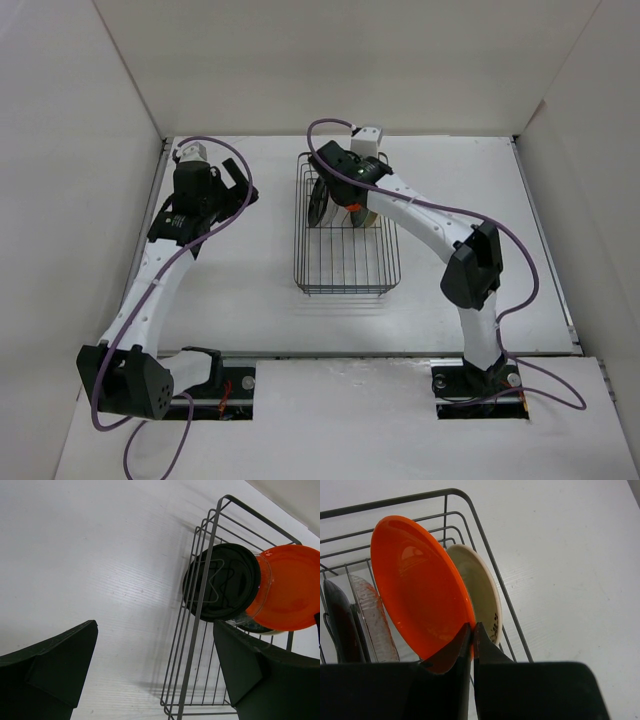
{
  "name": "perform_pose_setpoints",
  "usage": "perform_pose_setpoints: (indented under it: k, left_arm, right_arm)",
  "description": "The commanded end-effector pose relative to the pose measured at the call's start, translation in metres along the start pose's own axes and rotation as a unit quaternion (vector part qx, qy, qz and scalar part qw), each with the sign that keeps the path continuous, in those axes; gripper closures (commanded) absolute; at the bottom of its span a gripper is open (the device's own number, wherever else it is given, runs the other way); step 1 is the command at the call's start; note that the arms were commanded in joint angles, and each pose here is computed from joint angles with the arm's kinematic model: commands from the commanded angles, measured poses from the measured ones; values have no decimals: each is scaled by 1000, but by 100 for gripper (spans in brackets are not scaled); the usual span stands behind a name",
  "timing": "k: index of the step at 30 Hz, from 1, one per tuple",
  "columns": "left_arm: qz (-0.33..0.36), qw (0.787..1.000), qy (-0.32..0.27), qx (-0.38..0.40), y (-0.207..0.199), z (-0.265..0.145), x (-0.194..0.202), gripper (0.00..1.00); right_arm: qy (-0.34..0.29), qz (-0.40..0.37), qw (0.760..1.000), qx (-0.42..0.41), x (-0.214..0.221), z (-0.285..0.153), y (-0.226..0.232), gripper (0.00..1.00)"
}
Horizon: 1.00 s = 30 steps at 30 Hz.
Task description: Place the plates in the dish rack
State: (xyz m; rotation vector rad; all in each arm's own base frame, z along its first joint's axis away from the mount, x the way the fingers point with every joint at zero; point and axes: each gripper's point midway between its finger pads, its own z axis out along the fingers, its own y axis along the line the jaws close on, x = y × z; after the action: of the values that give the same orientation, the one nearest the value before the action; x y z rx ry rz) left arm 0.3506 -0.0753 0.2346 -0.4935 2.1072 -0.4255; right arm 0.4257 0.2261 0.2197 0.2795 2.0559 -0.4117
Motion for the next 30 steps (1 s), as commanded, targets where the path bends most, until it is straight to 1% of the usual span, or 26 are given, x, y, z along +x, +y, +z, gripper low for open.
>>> perform_pose_setpoints:
  k: [1, 11, 13, 16, 17, 19, 24, 25, 26, 28, 30]
  left_arm:
    - [-4, 1000, -23, 7, -4, -9, -11, 0]
    - [0, 1000, -26, 3, -2, -9, -12, 0]
    - [0, 1000, -26, 3, -2, -9, -12, 0]
    - [0, 1000, -28, -1, -1, -9, -13, 0]
    - [0, 1000, -29, -1, -1, -9, -13, 0]
    - [0, 999, -32, 2, -3, -10, -17, 0]
    - [0, 1000, -31, -5, 0, -10, -16, 0]
    - [0, 1000, -31, -5, 0, -10, -16, 0]
    - [0, 999, -34, -9, 1, -10, -17, 0]
    - [0, 999, -34, -9, 1, -10, -17, 0]
    - [0, 999, -34, -9, 1, -10, -17, 0]
  right_arm:
    - [-12, 13, 1000, -8, -15, 0, 7, 100]
    - [-6, 3, 1000, -11, -9, 6, 17, 100]
    - [-6, 3, 1000, -11, -9, 6, 17, 96]
    - [-3, 3, 1000, -14, -8, 6, 18, 79]
    - [-3, 3, 1000, -14, -8, 6, 18, 77]
    - [-1, 0, 1000, -12, -5, 7, 18, 69]
    - [-6, 5, 1000, -20, -10, -1, 18, 66]
    - [-6, 5, 1000, -20, -10, -1, 18, 62]
    - [-6, 5, 1000, -20, -11, -2, 16, 54]
    - [-8, 10, 1000, -22, -15, -4, 14, 53]
    - [-17, 22, 999, -23, -26, -11, 7, 42]
